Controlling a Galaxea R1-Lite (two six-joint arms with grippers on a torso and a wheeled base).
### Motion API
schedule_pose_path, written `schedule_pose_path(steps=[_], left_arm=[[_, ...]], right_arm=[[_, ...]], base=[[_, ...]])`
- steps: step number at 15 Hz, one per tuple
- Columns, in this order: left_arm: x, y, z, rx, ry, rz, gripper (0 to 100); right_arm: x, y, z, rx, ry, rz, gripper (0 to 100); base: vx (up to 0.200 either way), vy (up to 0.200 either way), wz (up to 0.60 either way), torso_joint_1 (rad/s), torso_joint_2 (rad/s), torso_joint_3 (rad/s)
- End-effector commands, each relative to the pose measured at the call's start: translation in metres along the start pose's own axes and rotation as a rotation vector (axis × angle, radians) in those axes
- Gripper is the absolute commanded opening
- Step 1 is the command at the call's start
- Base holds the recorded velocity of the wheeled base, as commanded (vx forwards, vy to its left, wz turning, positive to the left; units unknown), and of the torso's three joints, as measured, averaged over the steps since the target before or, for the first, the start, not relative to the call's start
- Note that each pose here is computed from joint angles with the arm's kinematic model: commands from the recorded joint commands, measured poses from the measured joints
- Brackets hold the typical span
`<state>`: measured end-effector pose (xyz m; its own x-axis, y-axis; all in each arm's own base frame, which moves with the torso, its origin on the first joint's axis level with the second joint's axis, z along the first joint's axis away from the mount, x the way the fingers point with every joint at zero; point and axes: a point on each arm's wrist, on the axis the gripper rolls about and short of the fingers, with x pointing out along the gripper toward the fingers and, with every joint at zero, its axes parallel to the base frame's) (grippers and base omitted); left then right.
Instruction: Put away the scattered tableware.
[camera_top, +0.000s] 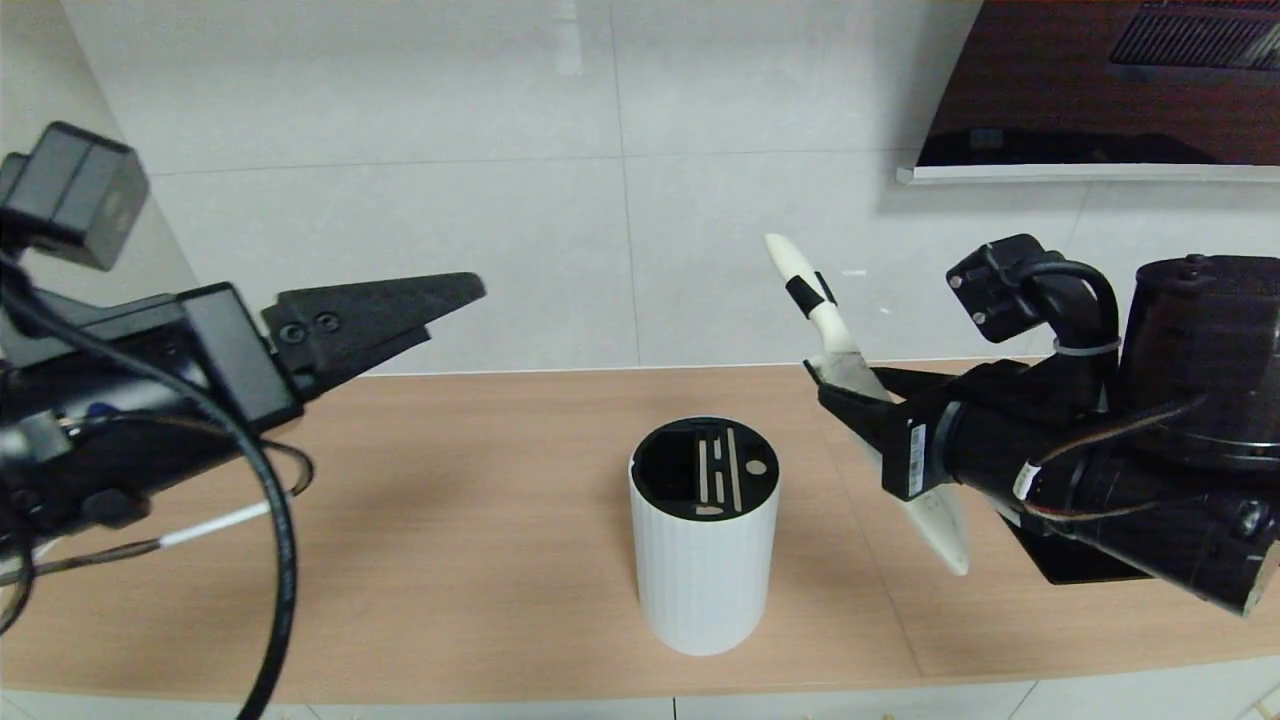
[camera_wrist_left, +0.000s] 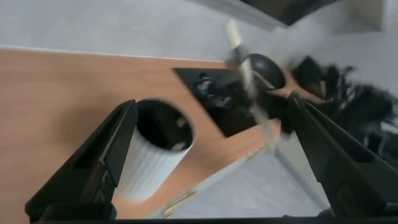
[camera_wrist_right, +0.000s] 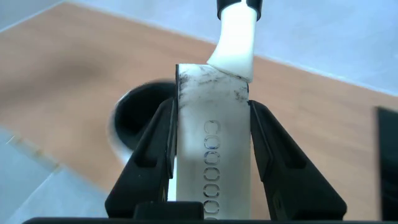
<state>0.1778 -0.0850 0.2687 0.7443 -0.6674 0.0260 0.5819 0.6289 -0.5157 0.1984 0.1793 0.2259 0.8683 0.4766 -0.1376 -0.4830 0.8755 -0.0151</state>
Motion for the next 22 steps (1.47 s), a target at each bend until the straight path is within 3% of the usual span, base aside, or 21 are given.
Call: schedule_pose_path(steps=[1, 3, 4, 6, 12, 13, 22], left_arm=[[0.044, 0.011, -0.01, -0.022, 0.074, -0.046, 100], [0.057, 0.008, -0.024, -0.042, 0.142, -0.097, 100], [0.063, 0.005, -0.032, -0.072, 0.176, -0.108, 100], [0.064, 0.001, -0.036, -0.103, 0.191, -0.127, 100], [0.083, -0.002, -0.055, -0.105, 0.2, -0.181, 100], [0.088, -0.004, -0.06, -0.121, 0.183, -0.196, 100], [0.094, -0.005, -0.067, -0.135, 0.187, -0.174, 100]], right_arm=[[-0.006, 0.015, -0.002, 0.005, 0.001, 0.059, 0], [-0.009, 0.025, -0.001, 0.018, 0.0, 0.097, 0], [-0.012, 0.036, -0.003, 0.011, 0.008, 0.14, 0], [-0.012, 0.049, -0.008, 0.031, 0.028, 0.184, 0], [-0.01, 0.065, -0.015, 0.043, 0.05, 0.233, 0], [-0.007, 0.076, -0.019, 0.08, 0.072, 0.261, 0], [-0.01, 0.085, -0.016, 0.121, 0.026, 0.297, 0]], base=[[0.0, 0.0, 0.0, 0.0, 0.0, 0.0], [0.0, 0.0, 0.0, 0.0, 0.0, 0.0], [0.0, 0.0, 0.0, 0.0, 0.0, 0.0], [0.0, 0.0, 0.0, 0.0, 0.0, 0.0], [0.0, 0.0, 0.0, 0.0, 0.0, 0.0], [0.0, 0.0, 0.0, 0.0, 0.0, 0.0], [0.0, 0.0, 0.0, 0.0, 0.0, 0.0]])
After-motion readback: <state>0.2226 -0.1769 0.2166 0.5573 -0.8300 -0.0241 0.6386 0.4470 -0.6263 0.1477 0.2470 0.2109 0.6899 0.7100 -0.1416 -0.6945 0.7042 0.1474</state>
